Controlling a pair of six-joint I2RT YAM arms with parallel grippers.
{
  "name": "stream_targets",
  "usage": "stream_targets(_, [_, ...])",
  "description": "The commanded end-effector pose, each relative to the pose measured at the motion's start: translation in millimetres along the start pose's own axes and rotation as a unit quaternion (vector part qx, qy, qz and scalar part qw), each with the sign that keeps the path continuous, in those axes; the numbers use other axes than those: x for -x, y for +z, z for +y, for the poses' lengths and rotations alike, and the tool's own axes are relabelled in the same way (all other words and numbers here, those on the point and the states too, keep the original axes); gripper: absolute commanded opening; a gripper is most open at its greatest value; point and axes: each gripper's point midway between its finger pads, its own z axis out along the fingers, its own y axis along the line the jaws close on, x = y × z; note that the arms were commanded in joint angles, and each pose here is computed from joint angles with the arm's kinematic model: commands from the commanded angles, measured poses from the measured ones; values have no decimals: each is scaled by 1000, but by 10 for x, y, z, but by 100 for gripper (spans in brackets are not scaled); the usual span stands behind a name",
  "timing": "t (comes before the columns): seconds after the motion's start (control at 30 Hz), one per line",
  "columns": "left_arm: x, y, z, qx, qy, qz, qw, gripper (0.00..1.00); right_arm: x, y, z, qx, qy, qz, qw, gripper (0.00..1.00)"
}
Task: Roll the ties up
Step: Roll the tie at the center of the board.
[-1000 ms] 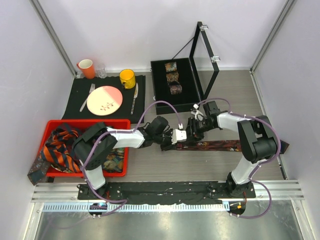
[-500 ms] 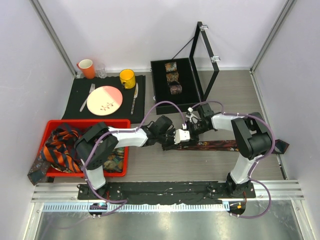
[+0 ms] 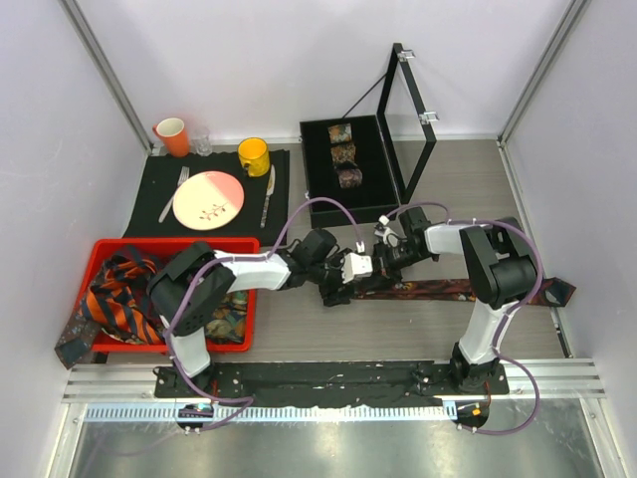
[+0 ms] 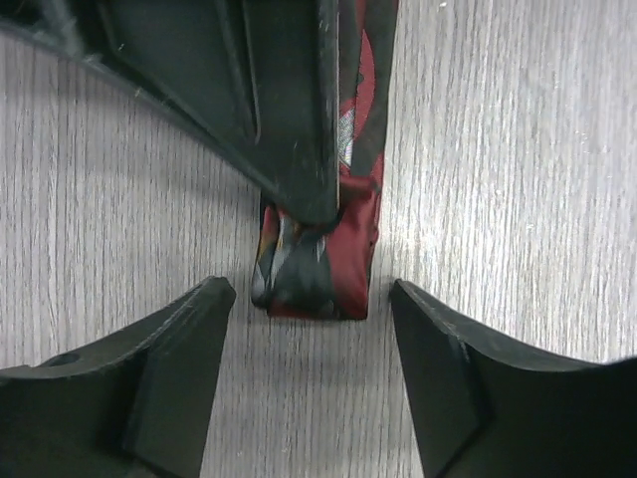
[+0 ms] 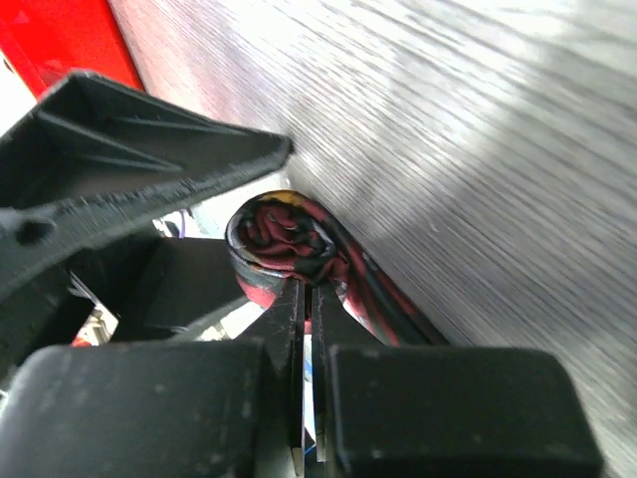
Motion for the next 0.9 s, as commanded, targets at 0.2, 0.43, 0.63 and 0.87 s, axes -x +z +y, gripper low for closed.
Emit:
stream_targets(0.2, [231, 19, 15, -8, -13, -89, 996, 83, -66, -133, -871, -175, 10, -14, 984, 1])
stream_targets(0.43, [404, 192, 101, -11, -29, -123, 992, 81, -79, -138, -921, -188, 14, -16, 982, 1])
stream_targets(0.63, [455, 293, 28, -27, -50, -136, 989, 71, -68, -110, -926, -185, 15, -22, 982, 1])
stream_targets(0.87, [131, 182, 3, 2, -10, -59, 998, 31, 74, 12, -714, -141, -4, -42, 989, 1])
